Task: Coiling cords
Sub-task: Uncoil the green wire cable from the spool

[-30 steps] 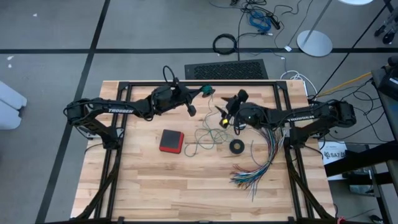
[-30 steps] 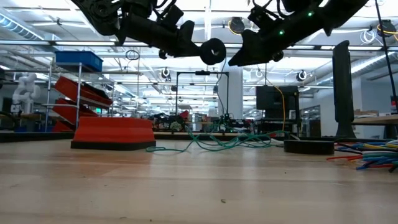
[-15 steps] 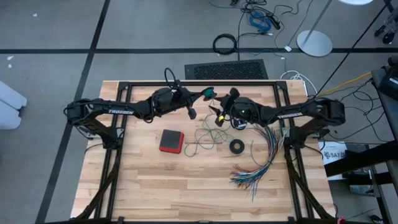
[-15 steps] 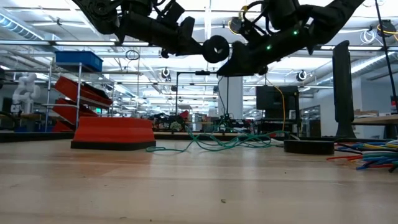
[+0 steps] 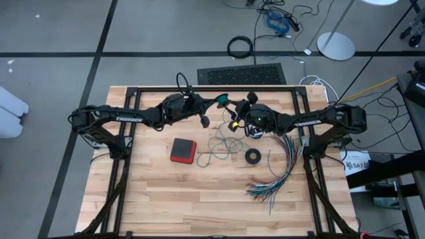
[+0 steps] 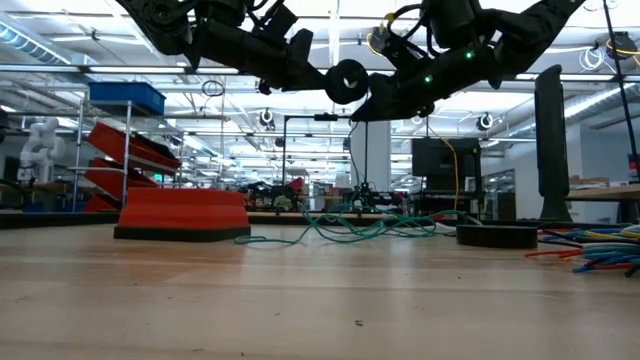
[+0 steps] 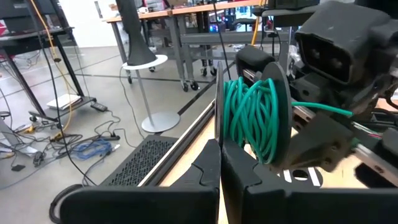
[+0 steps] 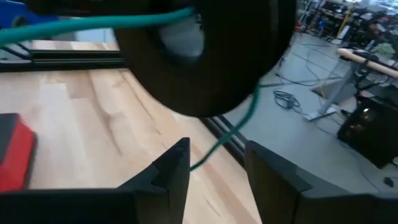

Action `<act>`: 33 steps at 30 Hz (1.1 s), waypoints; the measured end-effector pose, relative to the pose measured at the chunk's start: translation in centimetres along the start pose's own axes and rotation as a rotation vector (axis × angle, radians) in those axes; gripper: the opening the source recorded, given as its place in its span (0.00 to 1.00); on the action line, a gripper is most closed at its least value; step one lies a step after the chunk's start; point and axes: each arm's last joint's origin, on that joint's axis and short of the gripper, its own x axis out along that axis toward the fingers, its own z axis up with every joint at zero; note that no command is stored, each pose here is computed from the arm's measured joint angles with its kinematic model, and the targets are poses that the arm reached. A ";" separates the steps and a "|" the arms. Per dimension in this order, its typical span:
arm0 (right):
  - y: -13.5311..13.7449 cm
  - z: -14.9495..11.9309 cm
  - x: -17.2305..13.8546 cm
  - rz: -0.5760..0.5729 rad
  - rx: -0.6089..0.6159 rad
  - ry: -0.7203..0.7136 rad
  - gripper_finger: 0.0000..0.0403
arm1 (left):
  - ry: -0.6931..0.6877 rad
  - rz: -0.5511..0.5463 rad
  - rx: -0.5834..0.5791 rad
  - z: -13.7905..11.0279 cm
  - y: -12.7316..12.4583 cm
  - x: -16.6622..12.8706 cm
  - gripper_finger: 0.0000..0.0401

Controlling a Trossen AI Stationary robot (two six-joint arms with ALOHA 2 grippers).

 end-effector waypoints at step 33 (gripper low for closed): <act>2.1 3.0 -3.2 0.166 0.089 -0.151 0.00 | 0.084 0.139 0.064 -0.8 1.5 0.1 0.00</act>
